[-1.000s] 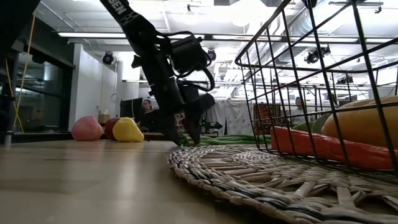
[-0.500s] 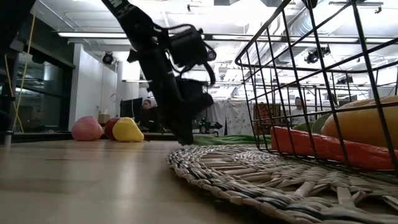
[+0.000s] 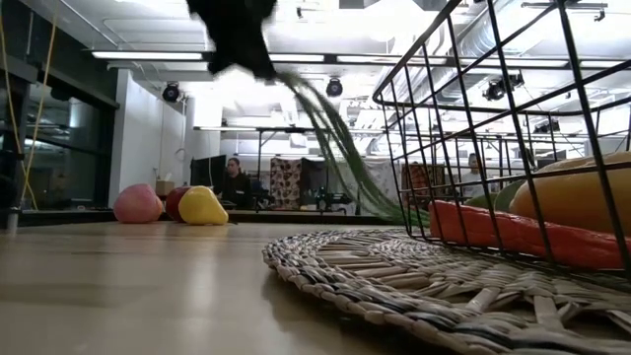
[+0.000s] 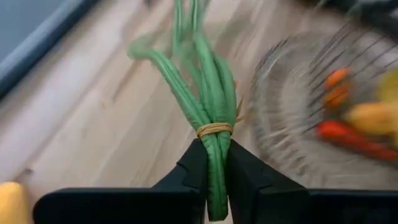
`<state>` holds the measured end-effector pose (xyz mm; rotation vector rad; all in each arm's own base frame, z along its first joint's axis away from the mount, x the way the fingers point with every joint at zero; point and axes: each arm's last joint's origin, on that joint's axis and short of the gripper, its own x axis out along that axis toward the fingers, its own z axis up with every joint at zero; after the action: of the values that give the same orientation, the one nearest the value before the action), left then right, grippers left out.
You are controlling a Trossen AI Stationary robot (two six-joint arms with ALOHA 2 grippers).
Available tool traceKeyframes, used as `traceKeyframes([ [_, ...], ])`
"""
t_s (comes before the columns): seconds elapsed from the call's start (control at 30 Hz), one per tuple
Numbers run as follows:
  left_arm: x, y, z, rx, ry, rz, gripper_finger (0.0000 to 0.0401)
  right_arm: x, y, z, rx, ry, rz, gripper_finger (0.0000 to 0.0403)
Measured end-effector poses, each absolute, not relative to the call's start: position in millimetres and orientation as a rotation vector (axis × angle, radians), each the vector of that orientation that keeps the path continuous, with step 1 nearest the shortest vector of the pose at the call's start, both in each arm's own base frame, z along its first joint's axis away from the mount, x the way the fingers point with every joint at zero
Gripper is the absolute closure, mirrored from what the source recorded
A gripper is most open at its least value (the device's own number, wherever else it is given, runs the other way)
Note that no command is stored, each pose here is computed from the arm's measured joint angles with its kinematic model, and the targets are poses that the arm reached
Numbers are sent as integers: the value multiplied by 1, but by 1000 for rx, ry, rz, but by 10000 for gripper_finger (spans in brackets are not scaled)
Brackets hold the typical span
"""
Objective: Build produce basket
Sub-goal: Put the beans into the wire basket
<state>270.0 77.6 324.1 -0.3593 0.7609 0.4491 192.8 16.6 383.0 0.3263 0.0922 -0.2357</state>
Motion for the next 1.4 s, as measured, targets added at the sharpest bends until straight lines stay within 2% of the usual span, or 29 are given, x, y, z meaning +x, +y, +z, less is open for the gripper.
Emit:
traceKeyframes([
  [0.2,238,79,419,-319,707,482,379,217,15,377,193,89,-273,158],
  [0.43,236,85,469,-369,773,483,379,242,0,363,161,125,-344,158],
  [0.77,260,74,501,-384,702,338,380,284,-10,361,-20,220,-389,158],
  [1.03,252,67,504,-386,712,323,377,294,-11,365,7,218,-388,158],
  [1.27,252,65,505,-365,705,322,376,295,-8,365,23,217,-279,157],
  [1.4,252,65,505,-366,705,320,376,295,-10,362,86,243,-255,134],
])
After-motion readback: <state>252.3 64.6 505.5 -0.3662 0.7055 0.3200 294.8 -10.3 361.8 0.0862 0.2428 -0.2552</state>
